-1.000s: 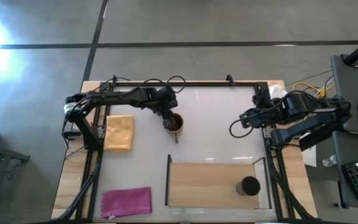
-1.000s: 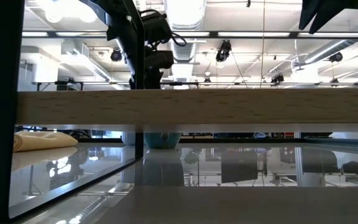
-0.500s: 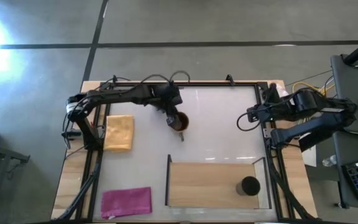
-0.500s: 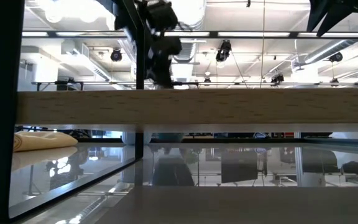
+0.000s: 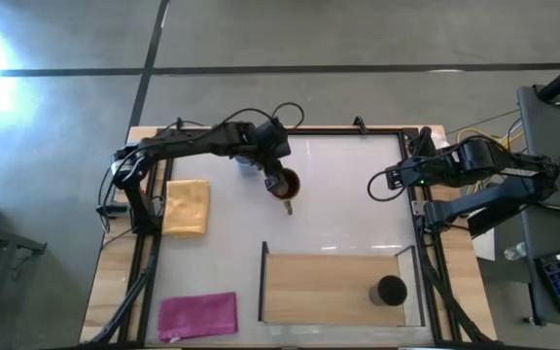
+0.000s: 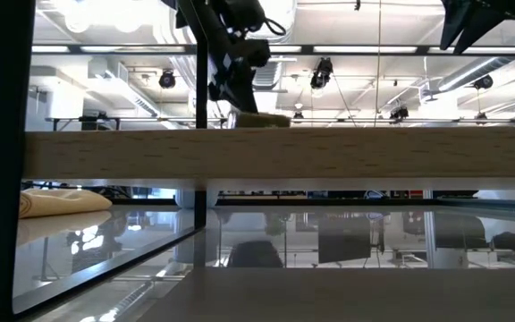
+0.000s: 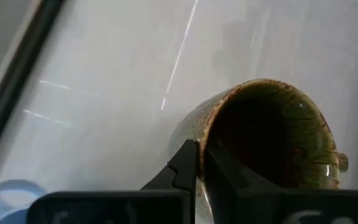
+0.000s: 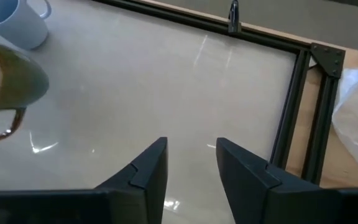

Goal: Stack small to large cups/mugs on shelf
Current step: Put the green and brown patterned mug on the shelf

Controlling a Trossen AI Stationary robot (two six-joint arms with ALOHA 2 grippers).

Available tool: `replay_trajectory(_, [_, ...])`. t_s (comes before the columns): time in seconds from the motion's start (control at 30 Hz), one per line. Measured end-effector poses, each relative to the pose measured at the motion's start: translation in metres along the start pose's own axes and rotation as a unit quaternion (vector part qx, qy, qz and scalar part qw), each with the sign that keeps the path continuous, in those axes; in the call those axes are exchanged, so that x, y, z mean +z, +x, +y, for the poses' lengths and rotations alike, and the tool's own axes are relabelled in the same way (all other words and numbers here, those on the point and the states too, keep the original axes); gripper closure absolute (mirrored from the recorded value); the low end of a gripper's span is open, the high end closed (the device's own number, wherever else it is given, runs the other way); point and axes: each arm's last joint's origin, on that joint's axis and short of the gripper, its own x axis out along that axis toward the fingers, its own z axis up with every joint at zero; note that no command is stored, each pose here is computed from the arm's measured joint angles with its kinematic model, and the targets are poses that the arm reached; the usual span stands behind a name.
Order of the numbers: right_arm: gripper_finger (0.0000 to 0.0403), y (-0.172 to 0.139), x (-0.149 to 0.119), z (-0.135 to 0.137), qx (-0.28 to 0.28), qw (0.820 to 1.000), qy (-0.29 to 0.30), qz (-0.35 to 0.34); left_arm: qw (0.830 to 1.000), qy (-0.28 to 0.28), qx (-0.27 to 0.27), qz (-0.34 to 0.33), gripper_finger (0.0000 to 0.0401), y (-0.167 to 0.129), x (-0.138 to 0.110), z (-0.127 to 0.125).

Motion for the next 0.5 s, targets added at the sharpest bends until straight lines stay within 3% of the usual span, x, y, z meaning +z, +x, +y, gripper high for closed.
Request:
replay_trajectory(0.27, [0.0276, 0.0, 0.0, 0.0, 0.002, 1.0, 0.0, 0.003, 0.999, 0.015, -0.019, 0.044, 0.0401, 0.037, -0.005, -0.006])
replay_trajectory(0.5, [0.0276, 0.0, 0.0, -0.001, 0.0, 1.0, -0.005, 0.004, 0.998, 0.014, -0.023, 0.058, 0.0401, 0.05, -0.006, -0.005])
